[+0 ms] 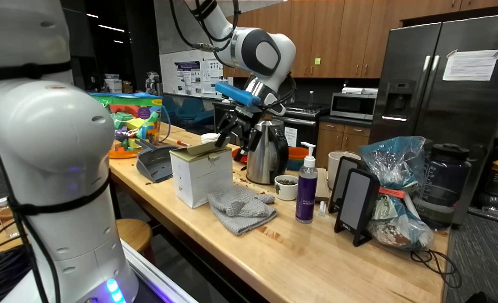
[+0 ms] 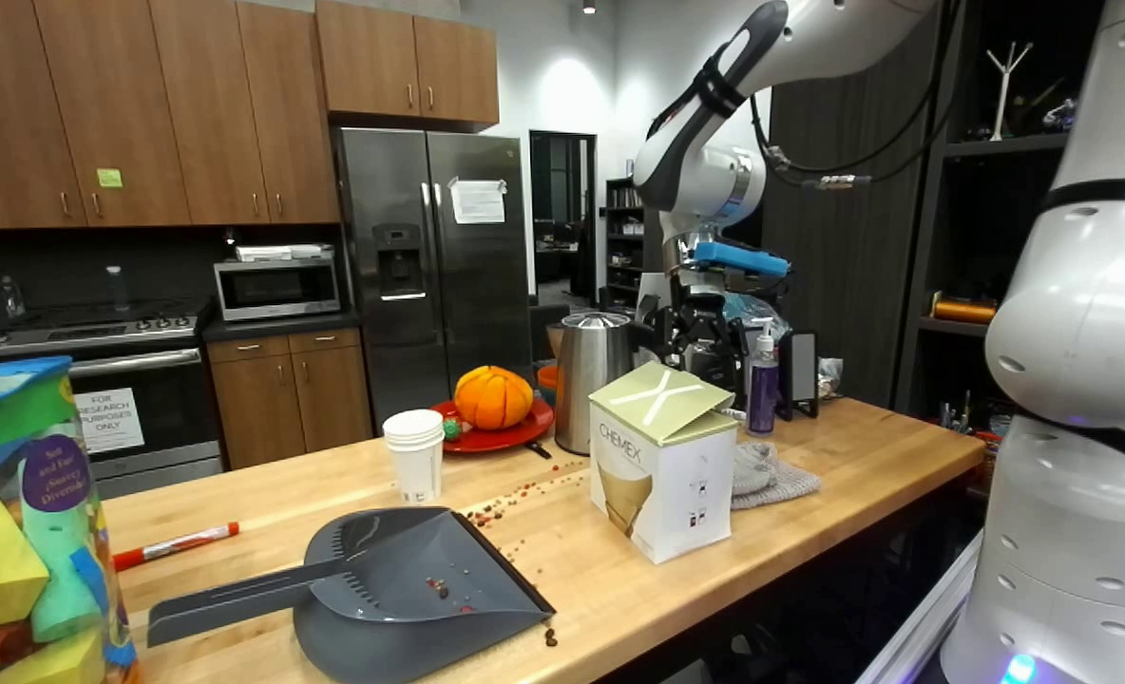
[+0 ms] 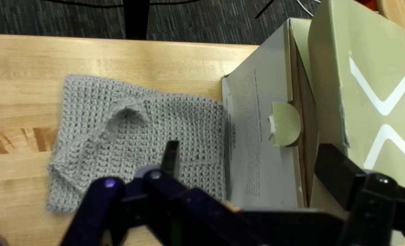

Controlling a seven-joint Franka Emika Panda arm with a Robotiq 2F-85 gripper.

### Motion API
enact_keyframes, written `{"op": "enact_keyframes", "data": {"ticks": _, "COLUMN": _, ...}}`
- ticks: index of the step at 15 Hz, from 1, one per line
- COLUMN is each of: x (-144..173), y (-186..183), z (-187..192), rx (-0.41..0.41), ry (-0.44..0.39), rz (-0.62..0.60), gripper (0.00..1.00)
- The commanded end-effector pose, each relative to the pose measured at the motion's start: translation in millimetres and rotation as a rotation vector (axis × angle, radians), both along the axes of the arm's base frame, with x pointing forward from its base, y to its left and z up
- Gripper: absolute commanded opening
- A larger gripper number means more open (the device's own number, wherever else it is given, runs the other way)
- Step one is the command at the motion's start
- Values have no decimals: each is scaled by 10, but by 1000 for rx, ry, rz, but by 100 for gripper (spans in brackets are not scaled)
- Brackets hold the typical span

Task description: Close the lid on the box

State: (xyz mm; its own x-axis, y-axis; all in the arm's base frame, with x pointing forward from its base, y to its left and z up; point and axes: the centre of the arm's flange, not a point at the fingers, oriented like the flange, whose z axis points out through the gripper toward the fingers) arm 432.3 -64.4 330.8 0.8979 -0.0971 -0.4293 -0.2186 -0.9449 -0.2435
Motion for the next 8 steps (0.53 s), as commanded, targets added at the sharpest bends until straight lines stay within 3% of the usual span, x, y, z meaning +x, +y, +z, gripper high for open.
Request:
{"op": "enact_keyframes", "data": {"ticks": 1, "x": 42, "y": -17, "z": -22, "rx": -4, "ry": 18, "rz": -14, "gripper": 100}}
{"op": "enact_keyframes", "data": {"ticks": 8, "x": 53, "y": -41, "z": -109, "rx": -2, "ry": 35, "rz": -12, "gripper": 100}}
